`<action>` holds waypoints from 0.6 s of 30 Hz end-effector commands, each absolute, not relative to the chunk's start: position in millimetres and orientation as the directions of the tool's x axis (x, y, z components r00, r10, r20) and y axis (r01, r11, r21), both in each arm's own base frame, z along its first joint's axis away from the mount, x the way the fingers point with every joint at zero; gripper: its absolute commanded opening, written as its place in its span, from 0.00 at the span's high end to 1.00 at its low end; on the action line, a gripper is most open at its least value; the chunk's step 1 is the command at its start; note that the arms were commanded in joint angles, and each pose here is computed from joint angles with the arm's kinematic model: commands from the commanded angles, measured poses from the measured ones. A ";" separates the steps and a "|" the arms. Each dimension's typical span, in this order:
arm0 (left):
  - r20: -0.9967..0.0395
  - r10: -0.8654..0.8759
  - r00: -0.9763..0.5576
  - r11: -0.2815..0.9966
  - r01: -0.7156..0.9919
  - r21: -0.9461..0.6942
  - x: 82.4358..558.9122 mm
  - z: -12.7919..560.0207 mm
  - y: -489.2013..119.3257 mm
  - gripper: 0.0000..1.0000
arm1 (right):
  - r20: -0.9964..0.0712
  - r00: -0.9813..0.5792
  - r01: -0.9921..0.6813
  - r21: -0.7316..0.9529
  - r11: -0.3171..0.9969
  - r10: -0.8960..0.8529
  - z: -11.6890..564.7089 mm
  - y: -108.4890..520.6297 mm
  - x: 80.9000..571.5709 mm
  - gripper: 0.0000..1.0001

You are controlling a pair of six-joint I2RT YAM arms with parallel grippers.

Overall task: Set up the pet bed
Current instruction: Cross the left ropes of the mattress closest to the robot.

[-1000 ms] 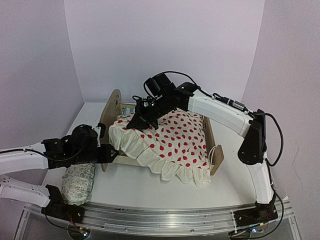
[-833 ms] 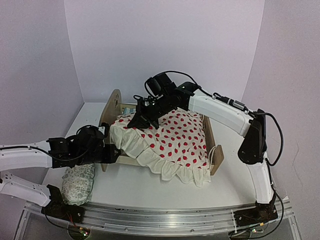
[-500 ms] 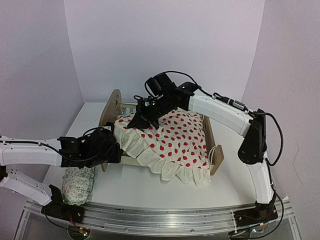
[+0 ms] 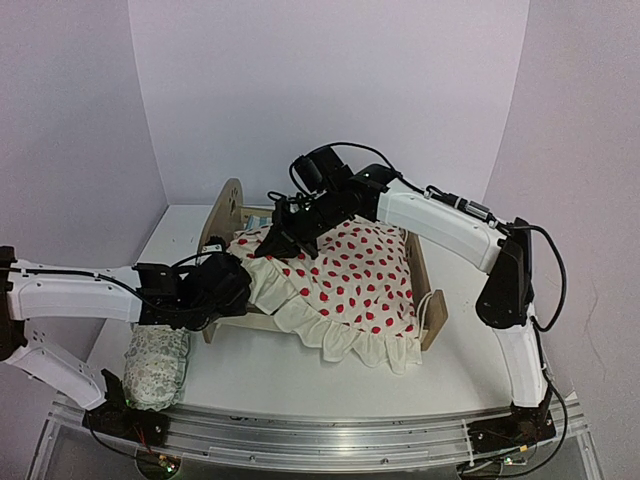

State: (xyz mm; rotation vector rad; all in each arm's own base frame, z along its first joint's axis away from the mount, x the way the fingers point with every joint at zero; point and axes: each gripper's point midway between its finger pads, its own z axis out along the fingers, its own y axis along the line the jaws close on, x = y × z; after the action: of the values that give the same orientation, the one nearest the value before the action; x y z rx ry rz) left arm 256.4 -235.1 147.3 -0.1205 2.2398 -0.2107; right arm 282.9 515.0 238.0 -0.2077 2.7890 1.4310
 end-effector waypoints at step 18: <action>-0.802 -0.209 -0.560 0.977 -0.089 -0.192 272.6 146.5 -240.0 0.63 | -0.064 -0.990 -0.123 0.844 0.522 -0.129 268.4 513.8 274.9 1.00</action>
State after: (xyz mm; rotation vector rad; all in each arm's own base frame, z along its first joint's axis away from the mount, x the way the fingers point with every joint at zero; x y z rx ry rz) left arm 262.9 -231.4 129.9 -0.1599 2.2279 -0.1215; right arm 280.5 515.5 239.0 -0.1974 2.8017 1.4493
